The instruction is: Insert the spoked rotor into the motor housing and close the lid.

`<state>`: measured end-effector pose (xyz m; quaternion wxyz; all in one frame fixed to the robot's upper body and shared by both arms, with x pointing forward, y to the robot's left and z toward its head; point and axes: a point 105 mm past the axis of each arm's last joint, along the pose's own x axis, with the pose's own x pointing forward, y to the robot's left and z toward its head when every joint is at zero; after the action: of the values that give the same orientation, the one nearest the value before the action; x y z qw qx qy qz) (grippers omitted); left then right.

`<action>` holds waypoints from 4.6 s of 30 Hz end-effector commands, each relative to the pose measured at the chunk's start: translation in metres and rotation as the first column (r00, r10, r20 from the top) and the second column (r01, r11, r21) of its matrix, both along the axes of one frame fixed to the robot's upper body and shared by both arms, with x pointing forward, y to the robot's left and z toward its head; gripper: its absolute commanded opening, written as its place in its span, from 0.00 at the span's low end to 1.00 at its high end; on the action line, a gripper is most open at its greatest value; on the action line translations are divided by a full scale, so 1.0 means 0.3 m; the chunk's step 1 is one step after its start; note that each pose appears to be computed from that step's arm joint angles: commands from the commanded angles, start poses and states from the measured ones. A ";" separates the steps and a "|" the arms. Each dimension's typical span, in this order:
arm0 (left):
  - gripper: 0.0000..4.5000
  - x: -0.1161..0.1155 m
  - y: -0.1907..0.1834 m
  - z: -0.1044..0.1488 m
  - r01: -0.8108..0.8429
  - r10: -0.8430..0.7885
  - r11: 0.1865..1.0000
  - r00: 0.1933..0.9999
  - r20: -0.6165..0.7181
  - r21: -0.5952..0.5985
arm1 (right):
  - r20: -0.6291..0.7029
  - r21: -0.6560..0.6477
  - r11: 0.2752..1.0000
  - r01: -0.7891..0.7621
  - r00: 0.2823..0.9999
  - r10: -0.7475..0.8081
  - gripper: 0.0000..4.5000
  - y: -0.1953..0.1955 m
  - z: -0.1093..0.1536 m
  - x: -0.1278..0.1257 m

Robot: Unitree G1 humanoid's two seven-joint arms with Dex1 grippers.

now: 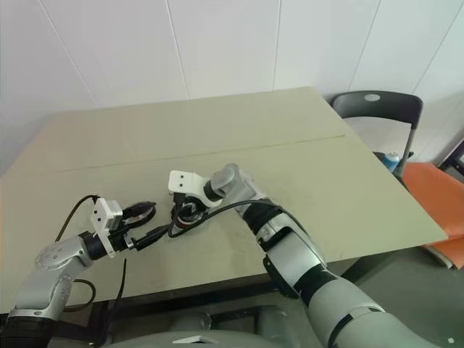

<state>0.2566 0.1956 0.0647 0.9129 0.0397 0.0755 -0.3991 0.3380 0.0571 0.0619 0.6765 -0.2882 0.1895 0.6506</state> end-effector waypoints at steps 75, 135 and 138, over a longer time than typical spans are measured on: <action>1.00 -0.022 0.037 0.040 -0.048 0.050 0.998 0.998 0.049 -0.030 | -0.066 0.251 0.958 0.140 0.990 -0.127 0.17 -0.138 0.141 0.003; 1.00 -0.033 0.027 0.040 -0.051 0.052 0.998 0.998 0.040 -0.028 | -0.225 0.233 0.938 0.258 0.952 -0.206 0.17 -0.080 -0.008 -0.072; 1.00 -0.035 0.031 0.031 -0.053 0.054 0.998 0.998 0.036 -0.028 | -0.229 0.233 0.938 0.257 0.952 -0.204 0.17 -0.078 -0.009 -0.074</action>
<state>0.2446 0.2034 0.0666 0.9244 0.0198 0.0706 -0.3743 0.3160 0.0288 0.0552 0.7585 -0.1073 0.2120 0.6069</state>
